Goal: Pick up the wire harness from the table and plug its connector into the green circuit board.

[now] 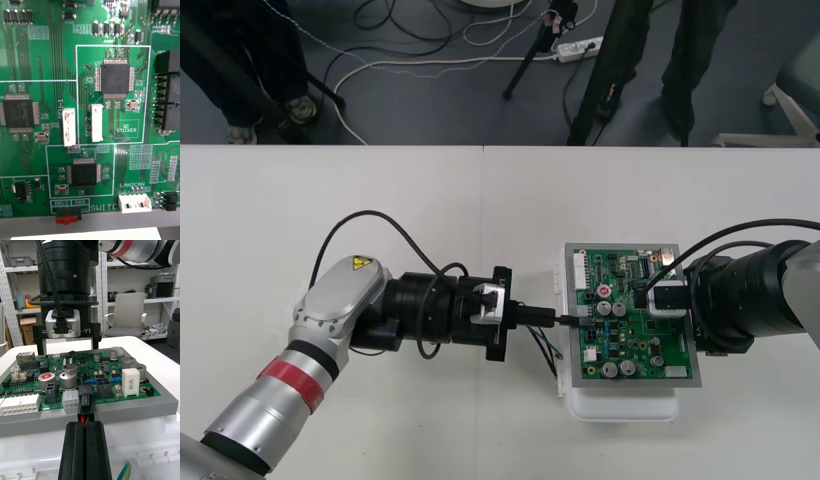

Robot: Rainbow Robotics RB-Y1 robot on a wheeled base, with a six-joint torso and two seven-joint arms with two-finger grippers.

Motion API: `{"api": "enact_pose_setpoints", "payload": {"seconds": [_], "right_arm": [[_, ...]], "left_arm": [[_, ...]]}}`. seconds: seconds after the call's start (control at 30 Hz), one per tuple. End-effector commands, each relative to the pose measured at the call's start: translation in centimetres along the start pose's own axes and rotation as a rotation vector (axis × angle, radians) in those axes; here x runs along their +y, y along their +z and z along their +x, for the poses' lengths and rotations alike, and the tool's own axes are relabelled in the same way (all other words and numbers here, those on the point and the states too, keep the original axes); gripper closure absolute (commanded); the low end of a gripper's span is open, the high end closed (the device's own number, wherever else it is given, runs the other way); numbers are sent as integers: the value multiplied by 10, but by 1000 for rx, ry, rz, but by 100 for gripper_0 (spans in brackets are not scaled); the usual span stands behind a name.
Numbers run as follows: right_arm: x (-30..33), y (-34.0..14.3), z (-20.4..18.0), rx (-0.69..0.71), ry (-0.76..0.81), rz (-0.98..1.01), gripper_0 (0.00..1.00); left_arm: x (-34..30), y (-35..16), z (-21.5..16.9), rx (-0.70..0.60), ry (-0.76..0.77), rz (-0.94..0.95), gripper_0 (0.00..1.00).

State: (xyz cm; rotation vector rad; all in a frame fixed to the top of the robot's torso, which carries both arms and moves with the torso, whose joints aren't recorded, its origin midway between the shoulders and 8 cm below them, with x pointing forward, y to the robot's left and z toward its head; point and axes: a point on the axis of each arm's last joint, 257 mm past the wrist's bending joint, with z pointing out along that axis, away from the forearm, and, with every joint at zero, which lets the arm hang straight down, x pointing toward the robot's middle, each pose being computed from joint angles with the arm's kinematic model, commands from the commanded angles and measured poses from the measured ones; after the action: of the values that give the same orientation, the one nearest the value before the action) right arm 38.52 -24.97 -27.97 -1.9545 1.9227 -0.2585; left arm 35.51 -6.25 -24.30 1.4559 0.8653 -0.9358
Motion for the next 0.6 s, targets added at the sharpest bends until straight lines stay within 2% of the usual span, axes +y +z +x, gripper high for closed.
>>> {"api": "enact_pose_setpoints", "payload": {"seconds": [0.03, 0.6], "right_arm": [[-5, -3, -21, -41, 2, 3, 0], [-3, -1, -26, -50, -5, -3, 0]], "left_arm": [[10, 29, -23, -35, 124, 17, 100], [6, 39, -30, -64, 122, 21, 100]]}}
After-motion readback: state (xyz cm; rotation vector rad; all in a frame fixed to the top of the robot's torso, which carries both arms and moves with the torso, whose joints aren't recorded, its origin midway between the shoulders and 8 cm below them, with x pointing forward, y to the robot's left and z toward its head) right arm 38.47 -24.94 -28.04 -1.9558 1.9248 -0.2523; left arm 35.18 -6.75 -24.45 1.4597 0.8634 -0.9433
